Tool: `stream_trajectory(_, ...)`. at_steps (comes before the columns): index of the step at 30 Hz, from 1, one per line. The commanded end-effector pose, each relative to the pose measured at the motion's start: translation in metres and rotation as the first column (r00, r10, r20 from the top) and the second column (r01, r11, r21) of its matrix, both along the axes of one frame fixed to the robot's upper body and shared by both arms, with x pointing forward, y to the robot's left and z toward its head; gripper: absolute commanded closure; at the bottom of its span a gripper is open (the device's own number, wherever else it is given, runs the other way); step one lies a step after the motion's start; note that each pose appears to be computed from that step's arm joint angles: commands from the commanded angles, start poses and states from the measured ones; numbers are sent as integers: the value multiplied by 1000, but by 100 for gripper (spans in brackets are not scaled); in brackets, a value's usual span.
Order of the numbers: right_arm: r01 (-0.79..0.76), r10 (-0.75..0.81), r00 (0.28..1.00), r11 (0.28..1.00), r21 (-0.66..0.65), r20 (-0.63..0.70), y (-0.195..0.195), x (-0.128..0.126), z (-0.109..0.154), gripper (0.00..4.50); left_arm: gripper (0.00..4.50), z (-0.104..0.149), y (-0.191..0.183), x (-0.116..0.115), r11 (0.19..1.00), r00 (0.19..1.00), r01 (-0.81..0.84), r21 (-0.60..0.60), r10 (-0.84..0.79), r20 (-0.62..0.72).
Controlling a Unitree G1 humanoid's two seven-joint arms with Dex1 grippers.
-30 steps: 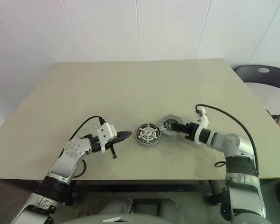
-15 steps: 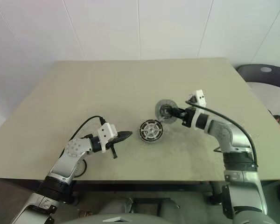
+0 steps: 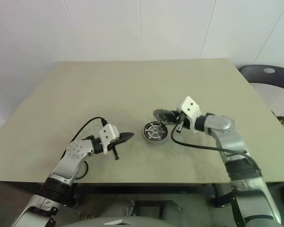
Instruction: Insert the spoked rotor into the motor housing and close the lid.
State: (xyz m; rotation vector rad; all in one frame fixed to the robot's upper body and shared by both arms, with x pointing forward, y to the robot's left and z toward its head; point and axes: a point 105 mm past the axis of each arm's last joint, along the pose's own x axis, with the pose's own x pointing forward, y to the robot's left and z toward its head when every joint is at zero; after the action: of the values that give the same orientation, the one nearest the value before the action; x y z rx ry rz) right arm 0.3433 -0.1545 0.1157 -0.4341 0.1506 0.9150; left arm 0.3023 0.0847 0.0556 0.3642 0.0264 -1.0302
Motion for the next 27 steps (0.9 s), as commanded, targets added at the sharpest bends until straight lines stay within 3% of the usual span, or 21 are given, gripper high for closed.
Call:
stream_trajectory(1,-24,23,993,1000,2,118,10,3,15,408,450,8,-4,3,1000,999,6,-2,-6,37)
stream_trajectory(6,-86,83,993,996,37,81,20,-7,12,408,450,8,-4,4,1000,999,2,1,-2,38)
stream_trajectory(10,-169,170,985,977,132,10,27,-23,18,302,450,8,-4,6,1000,999,-2,7,2,38)
stream_trajectory(17,-188,193,981,970,152,-13,28,-25,22,79,450,7,-4,9,1000,999,-10,14,9,36)
stream_trajectory(23,-220,244,965,950,222,-91,28,-34,22,79,450,6,-3,9,1000,999,-10,19,9,33)
stream_trajectory(27,-134,165,982,952,276,-90,26,-21,25,79,450,7,-3,10,1000,999,-11,11,11,34)
